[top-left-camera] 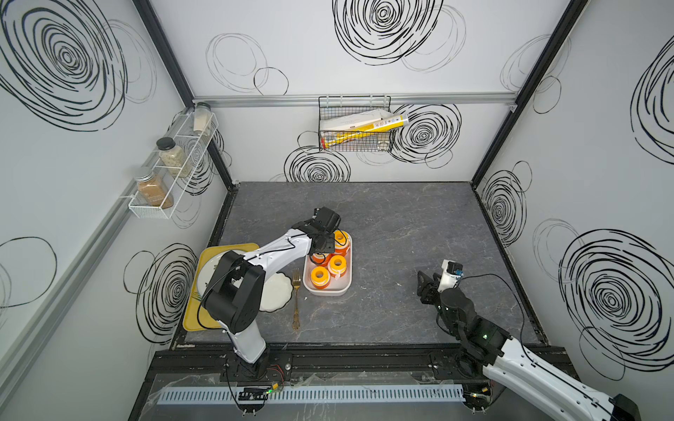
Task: Put the sealing tape into the storage box
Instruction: Place the sealing tape in the storage box.
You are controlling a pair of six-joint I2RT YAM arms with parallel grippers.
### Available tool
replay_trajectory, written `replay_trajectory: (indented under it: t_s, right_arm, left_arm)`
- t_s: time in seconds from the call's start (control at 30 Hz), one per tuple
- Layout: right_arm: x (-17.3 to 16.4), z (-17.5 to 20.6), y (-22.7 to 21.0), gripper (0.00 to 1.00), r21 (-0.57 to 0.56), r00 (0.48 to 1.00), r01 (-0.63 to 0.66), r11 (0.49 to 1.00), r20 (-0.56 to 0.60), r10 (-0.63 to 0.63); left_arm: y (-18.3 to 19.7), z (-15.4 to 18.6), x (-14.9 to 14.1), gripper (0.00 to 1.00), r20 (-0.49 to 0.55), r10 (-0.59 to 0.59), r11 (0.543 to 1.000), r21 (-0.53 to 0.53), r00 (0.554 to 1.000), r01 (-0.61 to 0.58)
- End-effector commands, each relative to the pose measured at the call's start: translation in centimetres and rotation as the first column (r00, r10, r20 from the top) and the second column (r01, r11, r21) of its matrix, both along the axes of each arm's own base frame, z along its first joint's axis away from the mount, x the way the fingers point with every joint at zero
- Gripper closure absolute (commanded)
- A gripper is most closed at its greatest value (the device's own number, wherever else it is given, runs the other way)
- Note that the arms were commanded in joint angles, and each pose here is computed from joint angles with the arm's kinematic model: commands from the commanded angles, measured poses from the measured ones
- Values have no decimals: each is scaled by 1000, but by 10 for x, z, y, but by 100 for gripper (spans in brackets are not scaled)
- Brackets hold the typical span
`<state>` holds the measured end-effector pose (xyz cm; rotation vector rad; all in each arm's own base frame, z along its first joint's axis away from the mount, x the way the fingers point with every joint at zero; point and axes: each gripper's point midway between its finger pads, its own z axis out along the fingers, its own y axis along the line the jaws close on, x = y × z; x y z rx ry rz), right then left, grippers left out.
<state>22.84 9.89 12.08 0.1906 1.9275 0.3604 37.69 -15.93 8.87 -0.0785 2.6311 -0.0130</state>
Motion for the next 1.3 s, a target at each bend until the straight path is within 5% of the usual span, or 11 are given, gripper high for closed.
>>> replay_trajectory:
  t_s: [0.0, 0.4, 0.77, 0.97, 1.13, 1.27]
  right_arm:
    - [2, 10, 1, 41, 9, 1000, 0, 1000, 22, 0]
    - [2, 10, 2, 40, 10, 1000, -3, 1000, 22, 3]
    - [3, 12, 0, 39, 8, 999, 8, 1000, 33, -8]
    - [11, 27, -4, 36, 1, 994, 54, 999, 100, -53]
    - [32, 82, 1, 28, -65, 964, 107, 992, 249, -87]
    - [76, 112, 11, 22, -173, 971, 138, 975, 219, -99]
  left_arm:
    - [1, -5, 5, 35, 4, 0, 1000, -7, 1000, 0]
    - [1, 10, 5, 23, 36, 7, 1000, -26, 999, -6]
    - [11, 108, -17, 18, 312, 56, 989, -148, 949, -10]
    - [52, 161, -41, 15, 547, 199, 972, -217, 813, -93]
    - [84, 170, -55, 14, 668, 273, 960, -231, 692, -155]
    - [106, 171, -50, 13, 737, 292, 956, -220, 610, -191]
